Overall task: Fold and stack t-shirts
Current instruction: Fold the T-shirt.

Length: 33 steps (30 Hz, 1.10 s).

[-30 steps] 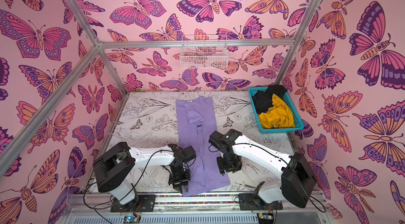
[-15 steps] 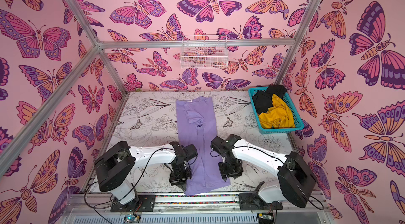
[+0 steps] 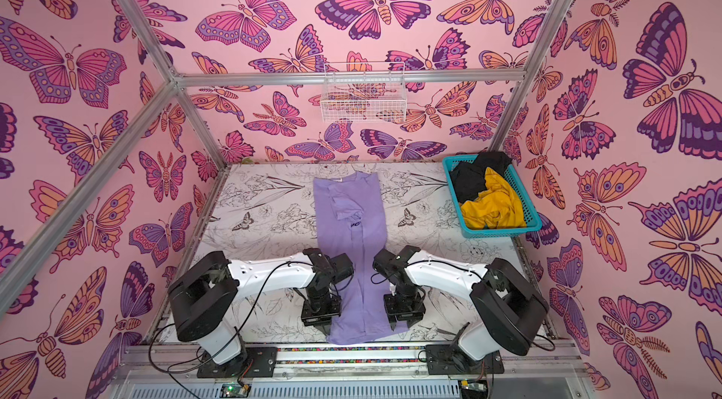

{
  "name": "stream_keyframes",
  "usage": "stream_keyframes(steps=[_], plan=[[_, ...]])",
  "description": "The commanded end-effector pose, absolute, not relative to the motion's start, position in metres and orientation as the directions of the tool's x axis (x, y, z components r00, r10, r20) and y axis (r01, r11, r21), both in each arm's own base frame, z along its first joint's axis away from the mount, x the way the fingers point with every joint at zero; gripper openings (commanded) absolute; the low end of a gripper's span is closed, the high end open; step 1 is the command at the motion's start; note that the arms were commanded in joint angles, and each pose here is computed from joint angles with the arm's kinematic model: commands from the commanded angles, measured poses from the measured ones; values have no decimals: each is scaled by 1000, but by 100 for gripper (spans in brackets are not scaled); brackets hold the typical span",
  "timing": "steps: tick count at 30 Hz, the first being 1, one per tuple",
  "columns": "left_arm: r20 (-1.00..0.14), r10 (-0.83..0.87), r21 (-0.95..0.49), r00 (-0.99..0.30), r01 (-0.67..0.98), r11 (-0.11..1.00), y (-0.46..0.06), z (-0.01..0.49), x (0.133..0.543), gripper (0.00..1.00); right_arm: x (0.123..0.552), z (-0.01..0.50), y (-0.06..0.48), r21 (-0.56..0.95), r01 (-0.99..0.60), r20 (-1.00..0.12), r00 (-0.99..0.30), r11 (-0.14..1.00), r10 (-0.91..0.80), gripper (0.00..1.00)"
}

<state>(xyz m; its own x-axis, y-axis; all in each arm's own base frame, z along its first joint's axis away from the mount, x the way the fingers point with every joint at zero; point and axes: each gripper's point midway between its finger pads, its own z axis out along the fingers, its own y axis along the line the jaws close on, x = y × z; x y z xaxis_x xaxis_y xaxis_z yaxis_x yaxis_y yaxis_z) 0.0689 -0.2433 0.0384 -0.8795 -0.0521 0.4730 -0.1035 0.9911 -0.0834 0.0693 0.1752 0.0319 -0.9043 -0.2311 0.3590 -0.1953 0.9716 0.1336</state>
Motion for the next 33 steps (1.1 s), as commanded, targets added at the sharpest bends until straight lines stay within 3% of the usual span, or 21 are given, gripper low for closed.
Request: stream_keyframes(steps=[1,6,19,31,33], plan=[[466,-68,-44,-882,-100,994,-234,39,70,0,74,33,173,94,-217,348,-907,972,-236,51],[462,-70,-43,-884,-102,994,-234,39,71,0,80,33,162,26,-250,340,-908,968,-244,52],[470,-90,-38,-878,-122,992,-234,40,75,0,68,20,163,60,-193,377,-904,979,-201,51],[444,-118,-27,-888,-144,989,-227,47,82,0,75,11,168,101,-168,357,-914,981,-193,35],[445,-124,-23,-887,-150,988,-227,46,82,0,76,10,168,115,-174,359,-911,978,-204,25]])
